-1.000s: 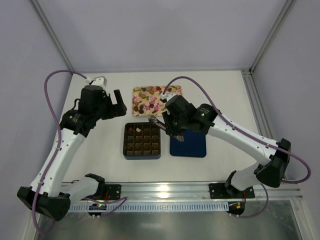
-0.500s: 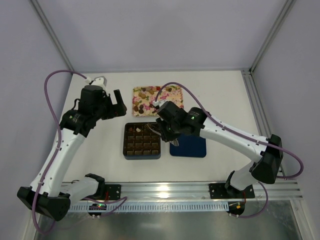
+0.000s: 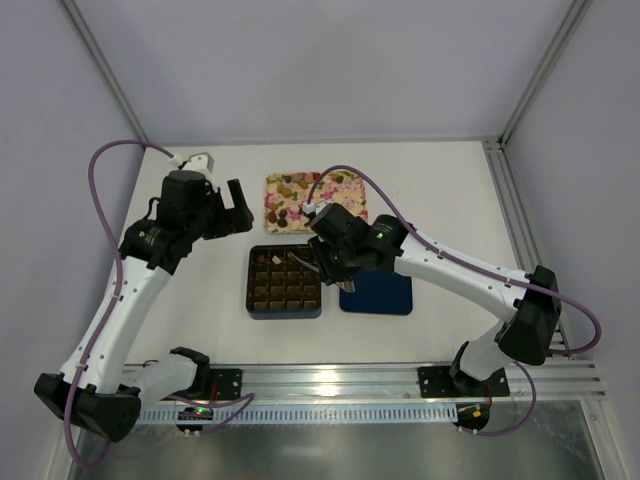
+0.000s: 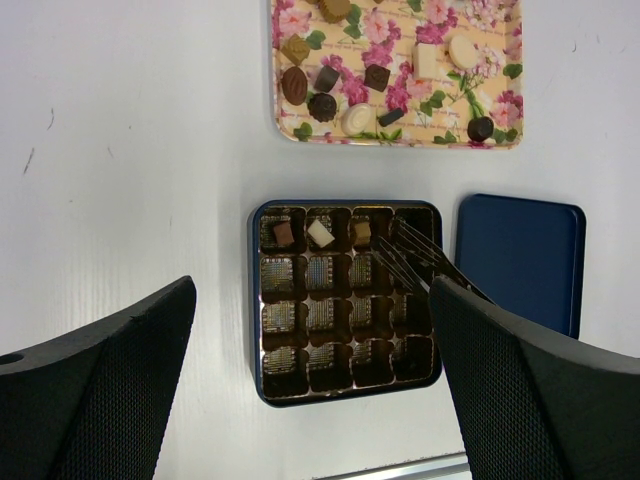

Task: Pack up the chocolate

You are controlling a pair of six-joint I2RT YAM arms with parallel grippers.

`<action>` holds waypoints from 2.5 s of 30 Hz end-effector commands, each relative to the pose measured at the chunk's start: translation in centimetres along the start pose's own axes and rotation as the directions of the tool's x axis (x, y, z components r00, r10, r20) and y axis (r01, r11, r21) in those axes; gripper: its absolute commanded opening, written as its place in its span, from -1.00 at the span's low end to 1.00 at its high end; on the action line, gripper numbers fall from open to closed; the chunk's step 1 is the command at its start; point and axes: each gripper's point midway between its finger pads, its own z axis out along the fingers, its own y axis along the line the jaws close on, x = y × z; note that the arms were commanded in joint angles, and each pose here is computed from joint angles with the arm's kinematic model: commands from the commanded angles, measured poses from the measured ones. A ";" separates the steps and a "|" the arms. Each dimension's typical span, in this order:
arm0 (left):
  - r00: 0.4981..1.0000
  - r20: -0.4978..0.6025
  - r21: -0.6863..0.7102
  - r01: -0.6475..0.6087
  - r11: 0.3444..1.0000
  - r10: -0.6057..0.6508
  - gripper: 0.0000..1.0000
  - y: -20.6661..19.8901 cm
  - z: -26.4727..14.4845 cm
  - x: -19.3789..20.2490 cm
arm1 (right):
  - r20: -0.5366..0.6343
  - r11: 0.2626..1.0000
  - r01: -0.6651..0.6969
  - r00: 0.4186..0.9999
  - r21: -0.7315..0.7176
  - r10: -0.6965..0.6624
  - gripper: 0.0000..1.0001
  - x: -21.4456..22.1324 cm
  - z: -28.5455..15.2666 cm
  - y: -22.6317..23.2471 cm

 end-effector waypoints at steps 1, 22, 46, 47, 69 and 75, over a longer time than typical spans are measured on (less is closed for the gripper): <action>0.999 0.032 -0.003 0.007 1.000 -0.007 0.93 -0.1 -0.1 -0.8 | 0.068 1.000 -0.003 0.998 -0.018 0.005 -0.23 -1.8 -0.7 0.7; 0.999 0.032 0.011 0.001 1.000 -0.002 0.93 -0.4 -0.3 -1.1 | 0.237 0.969 -0.177 0.962 0.170 0.134 -0.17 -10.6 -2.5 -12.4; 1.000 0.031 0.010 0.000 1.000 0.000 0.93 -0.3 -0.5 -1.0 | 0.114 0.956 -0.191 0.979 0.224 0.169 -0.09 -12.5 5.8 -17.0; 1.000 0.029 0.011 0.000 1.000 0.000 0.93 -0.3 -0.5 -0.9 | 0.107 0.956 -0.190 0.980 0.224 0.170 -0.09 -12.4 6.0 -17.0; 1.000 0.026 0.010 0.004 1.000 -0.004 0.93 -0.3 -0.4 -0.9 | 0.049 0.954 -0.186 0.983 0.234 0.180 -0.11 -10.9 8.1 -17.3; 1.000 0.027 0.008 0.003 1.000 -0.003 0.93 -0.3 -0.4 -0.9 | 0.037 0.957 -0.188 0.982 0.222 0.184 -0.12 -10.6 8.6 -17.1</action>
